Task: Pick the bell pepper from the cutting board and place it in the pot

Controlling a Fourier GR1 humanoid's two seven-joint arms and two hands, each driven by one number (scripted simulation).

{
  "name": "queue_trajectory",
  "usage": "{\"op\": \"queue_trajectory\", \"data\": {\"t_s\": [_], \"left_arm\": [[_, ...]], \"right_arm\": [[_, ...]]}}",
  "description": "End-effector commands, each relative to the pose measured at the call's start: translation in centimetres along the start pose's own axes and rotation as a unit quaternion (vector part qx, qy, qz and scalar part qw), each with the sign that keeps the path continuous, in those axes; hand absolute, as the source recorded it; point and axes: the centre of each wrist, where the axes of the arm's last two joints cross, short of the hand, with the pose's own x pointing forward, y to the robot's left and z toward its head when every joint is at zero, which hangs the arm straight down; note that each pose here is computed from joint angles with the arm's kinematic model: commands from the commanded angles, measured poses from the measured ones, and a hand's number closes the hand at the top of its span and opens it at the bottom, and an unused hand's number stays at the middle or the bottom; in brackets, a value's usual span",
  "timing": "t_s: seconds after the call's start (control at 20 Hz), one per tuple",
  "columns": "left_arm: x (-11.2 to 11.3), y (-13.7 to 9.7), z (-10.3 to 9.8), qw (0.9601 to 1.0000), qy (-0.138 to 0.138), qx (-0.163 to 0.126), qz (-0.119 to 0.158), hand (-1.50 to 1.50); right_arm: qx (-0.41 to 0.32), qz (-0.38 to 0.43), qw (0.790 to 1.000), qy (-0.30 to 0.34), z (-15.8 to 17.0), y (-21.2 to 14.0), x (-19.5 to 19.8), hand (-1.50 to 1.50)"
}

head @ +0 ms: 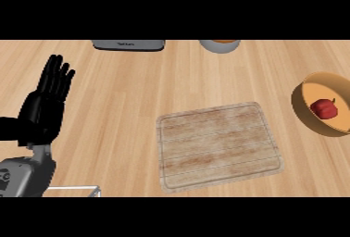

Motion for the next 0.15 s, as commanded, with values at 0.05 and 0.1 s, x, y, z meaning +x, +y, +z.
{"op": "queue_trajectory", "data": {"t_s": [0.05, 0.1], "left_arm": [[0.4, -1.2, -0.5, 0.9999, -0.008, -0.009, 0.007, 0.0], [0.9, 0.4, -0.8, 0.9999, -0.001, 0.002, 0.015, 0.0]], "right_arm": [[0.015, -0.021, 0.999, -0.027, 1.5, -1.4, -0.4, -1.5], [0.013, -0.016, 0.999, -0.03, 2.1, -1.5, -0.9, -1.5]]}}
